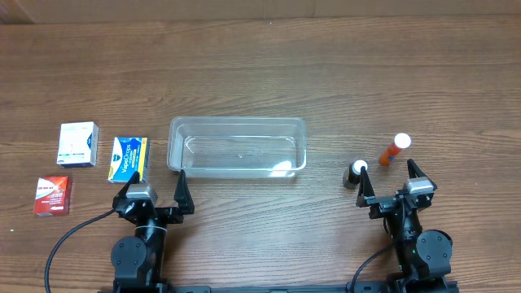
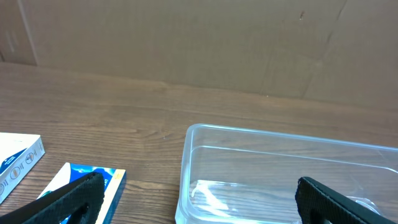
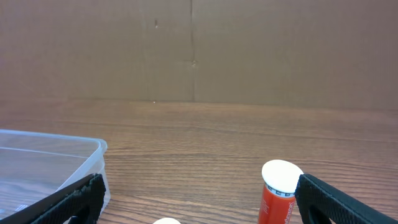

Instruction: Pack container

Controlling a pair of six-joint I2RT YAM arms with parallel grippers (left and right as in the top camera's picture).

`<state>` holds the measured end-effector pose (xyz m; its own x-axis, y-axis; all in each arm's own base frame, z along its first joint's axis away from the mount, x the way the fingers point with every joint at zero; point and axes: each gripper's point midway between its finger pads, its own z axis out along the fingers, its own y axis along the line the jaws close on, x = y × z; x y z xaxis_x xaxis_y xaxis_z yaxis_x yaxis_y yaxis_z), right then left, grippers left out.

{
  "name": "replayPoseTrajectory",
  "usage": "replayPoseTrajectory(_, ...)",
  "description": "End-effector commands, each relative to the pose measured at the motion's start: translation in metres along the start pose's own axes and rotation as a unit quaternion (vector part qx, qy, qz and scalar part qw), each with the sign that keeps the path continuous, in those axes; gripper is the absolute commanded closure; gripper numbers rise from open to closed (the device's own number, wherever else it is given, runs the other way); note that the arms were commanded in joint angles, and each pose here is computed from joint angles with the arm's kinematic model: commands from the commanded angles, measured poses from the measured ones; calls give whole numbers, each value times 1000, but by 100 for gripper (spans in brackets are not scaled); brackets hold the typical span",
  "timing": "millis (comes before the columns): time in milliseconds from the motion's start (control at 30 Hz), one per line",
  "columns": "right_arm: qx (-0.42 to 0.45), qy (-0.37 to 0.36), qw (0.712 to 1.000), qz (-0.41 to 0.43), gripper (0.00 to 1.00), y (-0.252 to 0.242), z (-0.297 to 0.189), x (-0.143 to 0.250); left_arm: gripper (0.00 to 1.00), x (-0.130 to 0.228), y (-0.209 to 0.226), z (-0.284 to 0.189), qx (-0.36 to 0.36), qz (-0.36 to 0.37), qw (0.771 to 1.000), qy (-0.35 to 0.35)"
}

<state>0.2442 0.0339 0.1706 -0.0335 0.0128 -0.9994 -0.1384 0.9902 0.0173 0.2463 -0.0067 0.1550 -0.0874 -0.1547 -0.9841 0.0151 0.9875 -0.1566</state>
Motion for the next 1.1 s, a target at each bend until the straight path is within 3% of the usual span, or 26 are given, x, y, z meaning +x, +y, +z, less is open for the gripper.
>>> replayPoseTrajectory(0, -2, -4, 1000, 0, 0, 1, 0, 1, 0, -1, 0, 0, 1, -4, 1000, -4)
replayPoseTrajectory(567, -10, -12, 1000, 1, 0, 4, 0, -3, 0, -3, 1, 0, 0, -4, 1000, -6)
replayPoseTrajectory(800, -9, 0, 996, 91, 0, 3, 0, 1, 0, -2, 1, -1, 0, -23, 1000, -2)
replayPoseTrajectory(1067, -12, 32, 995, 93, 0, 6, -6, -13, 0, -24, -4, -20, -5, -44, 998, 36)
